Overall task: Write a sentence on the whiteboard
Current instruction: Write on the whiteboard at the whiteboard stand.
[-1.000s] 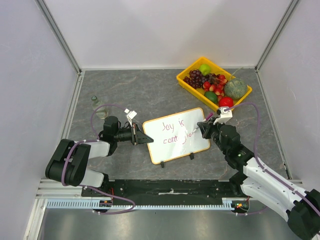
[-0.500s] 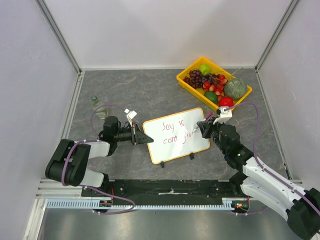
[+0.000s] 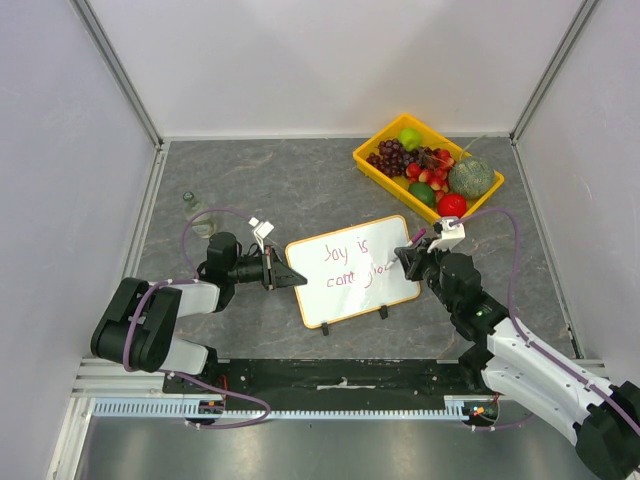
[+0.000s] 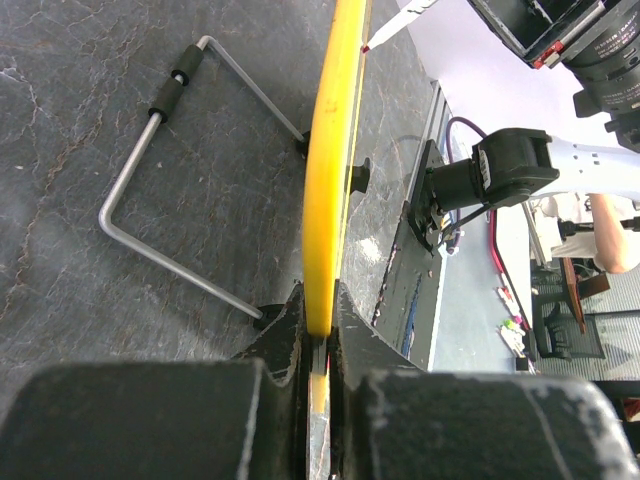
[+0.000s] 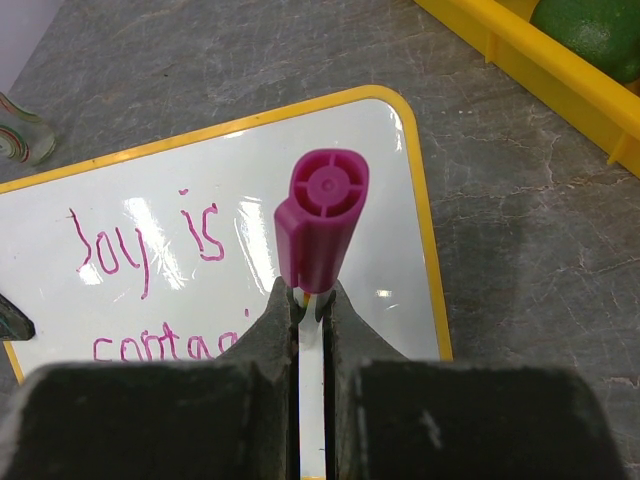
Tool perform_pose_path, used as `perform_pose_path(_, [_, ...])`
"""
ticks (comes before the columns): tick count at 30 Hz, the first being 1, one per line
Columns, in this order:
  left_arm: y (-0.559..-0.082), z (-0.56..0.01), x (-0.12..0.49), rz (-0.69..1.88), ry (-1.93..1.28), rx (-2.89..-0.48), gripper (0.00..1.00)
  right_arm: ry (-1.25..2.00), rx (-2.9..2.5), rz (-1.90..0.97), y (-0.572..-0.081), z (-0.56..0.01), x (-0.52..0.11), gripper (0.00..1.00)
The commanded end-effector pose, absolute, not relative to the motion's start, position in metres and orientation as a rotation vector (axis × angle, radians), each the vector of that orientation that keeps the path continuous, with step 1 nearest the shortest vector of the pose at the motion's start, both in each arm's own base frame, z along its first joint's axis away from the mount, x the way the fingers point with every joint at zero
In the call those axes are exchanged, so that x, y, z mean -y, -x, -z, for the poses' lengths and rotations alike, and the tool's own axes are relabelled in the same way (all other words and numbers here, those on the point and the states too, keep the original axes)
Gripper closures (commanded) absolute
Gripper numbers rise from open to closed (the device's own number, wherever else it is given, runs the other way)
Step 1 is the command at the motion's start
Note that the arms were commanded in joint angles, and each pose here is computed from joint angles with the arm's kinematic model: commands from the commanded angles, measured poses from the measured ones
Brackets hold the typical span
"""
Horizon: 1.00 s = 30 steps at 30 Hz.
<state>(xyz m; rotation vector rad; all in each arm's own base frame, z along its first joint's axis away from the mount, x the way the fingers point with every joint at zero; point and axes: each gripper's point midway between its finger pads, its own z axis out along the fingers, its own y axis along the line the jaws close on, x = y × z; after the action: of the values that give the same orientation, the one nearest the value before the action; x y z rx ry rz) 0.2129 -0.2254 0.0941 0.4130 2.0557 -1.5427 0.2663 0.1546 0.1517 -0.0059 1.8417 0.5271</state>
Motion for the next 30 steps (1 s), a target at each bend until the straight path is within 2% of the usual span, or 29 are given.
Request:
perform_pose_path(1, [-0.220,-0.086,0.224,1.502,-0.377,-2.088,0.98,0.013,-1.886,-0.490,-0.262,-0.136,-0.149,1.00])
perform_pose_path(30, [-0.220,-0.087,0.225,1.504,-0.382,-2.083,0.98,-0.033,-1.801,-0.419,-0.286,-0.180,-0.142,1.00])
